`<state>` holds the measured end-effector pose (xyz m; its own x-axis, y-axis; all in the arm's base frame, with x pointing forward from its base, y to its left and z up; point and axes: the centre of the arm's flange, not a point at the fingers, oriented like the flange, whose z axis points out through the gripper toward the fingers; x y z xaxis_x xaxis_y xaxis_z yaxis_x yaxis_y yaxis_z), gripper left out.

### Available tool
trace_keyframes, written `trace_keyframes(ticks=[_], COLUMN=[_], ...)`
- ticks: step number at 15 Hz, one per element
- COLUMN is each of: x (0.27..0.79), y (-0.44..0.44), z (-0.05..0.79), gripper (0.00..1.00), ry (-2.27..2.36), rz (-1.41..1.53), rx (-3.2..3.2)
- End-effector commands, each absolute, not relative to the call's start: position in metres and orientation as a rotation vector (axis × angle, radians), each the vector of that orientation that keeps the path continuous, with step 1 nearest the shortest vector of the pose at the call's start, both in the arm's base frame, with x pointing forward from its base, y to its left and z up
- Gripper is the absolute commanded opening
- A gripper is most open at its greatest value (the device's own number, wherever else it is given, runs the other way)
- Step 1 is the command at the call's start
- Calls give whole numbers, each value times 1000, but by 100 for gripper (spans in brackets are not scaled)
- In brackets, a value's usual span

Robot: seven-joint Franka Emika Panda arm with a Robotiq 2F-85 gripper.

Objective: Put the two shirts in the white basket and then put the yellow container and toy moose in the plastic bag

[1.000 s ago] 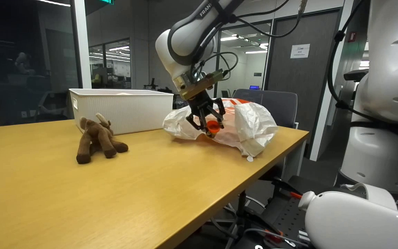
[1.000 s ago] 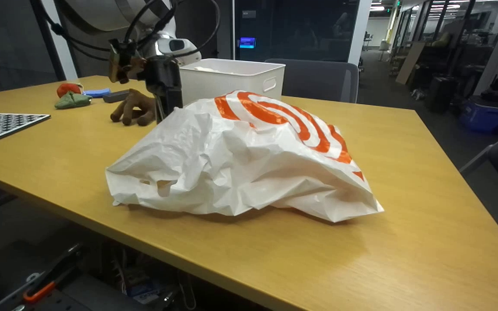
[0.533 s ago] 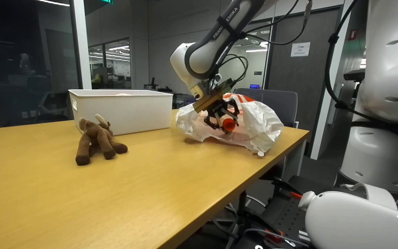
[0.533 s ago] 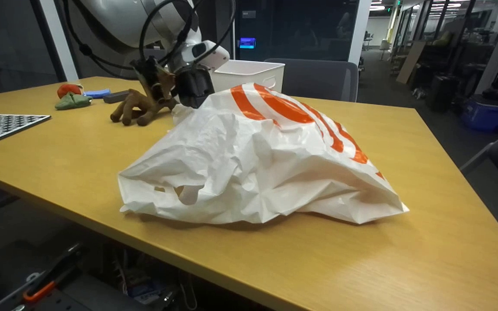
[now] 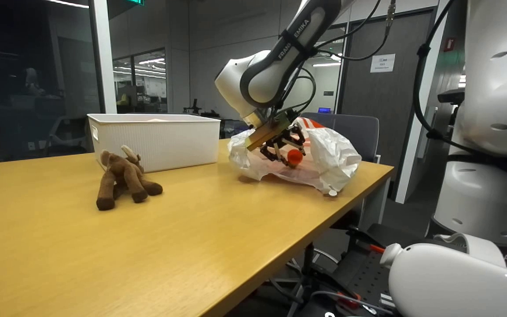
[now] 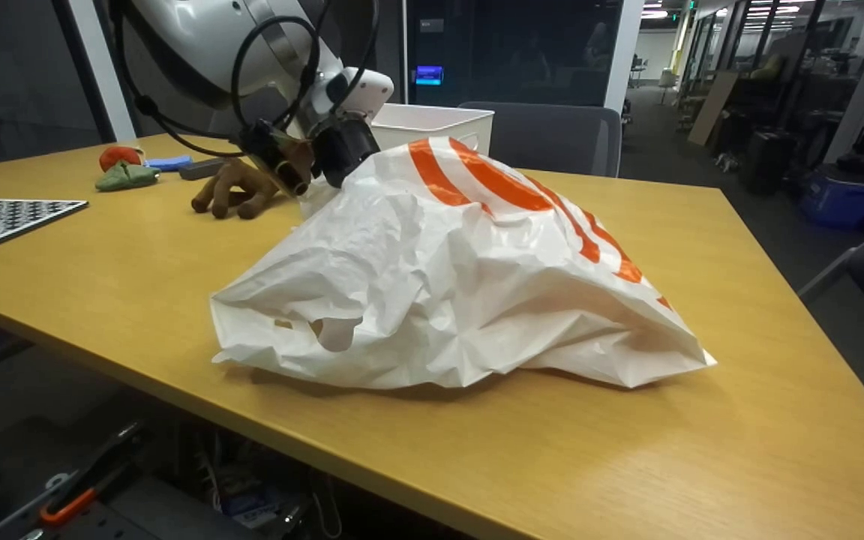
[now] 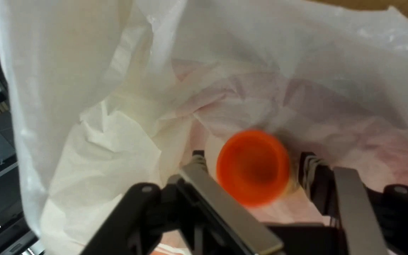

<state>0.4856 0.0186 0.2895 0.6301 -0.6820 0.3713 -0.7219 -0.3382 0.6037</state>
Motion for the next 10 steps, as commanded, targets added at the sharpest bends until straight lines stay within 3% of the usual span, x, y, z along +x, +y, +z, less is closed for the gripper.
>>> trace_keyframes(ticks=[1, 10], x=[484, 461], y=[38, 194], z=[300, 396], gripper=[99, 100], ry=[-1081, -725], rz=[43, 42], rx=[2205, 2702])
